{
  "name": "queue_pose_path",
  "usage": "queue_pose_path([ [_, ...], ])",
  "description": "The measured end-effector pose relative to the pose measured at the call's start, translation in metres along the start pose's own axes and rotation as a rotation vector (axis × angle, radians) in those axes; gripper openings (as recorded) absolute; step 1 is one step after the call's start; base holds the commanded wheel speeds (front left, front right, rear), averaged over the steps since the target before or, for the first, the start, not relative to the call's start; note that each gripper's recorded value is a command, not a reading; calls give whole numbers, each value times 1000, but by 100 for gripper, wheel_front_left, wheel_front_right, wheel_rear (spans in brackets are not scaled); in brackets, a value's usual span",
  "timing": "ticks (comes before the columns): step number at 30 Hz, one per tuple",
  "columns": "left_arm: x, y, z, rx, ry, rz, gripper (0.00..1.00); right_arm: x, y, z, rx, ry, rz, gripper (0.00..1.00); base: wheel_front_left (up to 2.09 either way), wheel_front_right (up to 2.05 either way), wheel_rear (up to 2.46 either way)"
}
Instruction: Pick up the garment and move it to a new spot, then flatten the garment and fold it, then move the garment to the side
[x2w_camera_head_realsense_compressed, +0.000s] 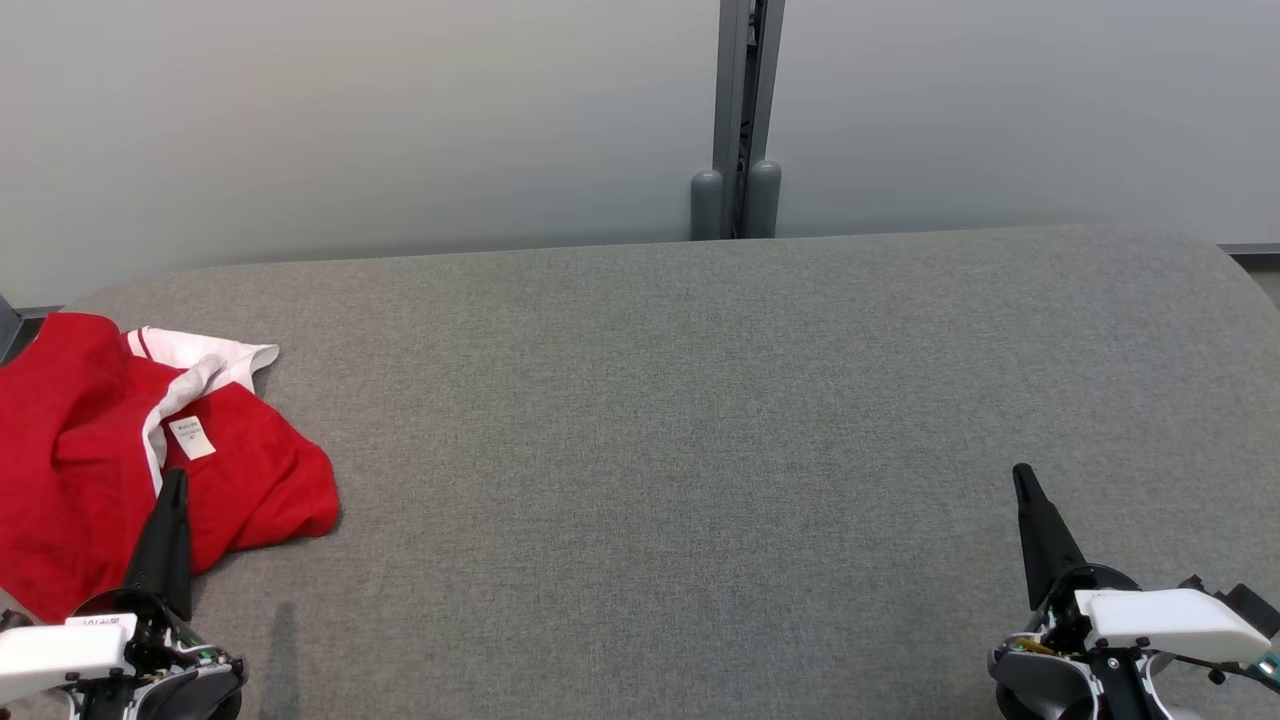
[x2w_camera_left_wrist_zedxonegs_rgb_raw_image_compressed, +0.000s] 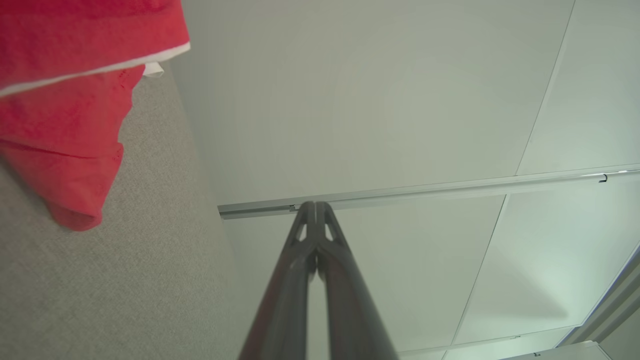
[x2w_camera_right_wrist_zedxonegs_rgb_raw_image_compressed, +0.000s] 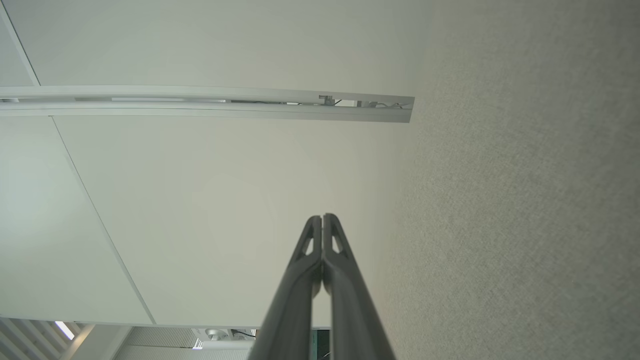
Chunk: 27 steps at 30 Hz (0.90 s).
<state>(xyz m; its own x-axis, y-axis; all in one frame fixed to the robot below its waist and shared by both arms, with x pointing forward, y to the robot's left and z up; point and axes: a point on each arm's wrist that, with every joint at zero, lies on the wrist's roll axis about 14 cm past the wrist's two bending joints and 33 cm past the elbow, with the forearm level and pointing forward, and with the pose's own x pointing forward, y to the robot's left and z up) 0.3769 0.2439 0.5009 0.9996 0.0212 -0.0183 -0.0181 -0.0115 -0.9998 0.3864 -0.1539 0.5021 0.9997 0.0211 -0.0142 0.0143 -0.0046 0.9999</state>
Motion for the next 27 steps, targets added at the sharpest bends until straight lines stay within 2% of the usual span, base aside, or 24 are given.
queue_pose_path([
  [27, 0, 0, 0, 0, 0, 0, 0, 0, 0, 0, 0, 0, 0, 0, 0, 0, 0],
])
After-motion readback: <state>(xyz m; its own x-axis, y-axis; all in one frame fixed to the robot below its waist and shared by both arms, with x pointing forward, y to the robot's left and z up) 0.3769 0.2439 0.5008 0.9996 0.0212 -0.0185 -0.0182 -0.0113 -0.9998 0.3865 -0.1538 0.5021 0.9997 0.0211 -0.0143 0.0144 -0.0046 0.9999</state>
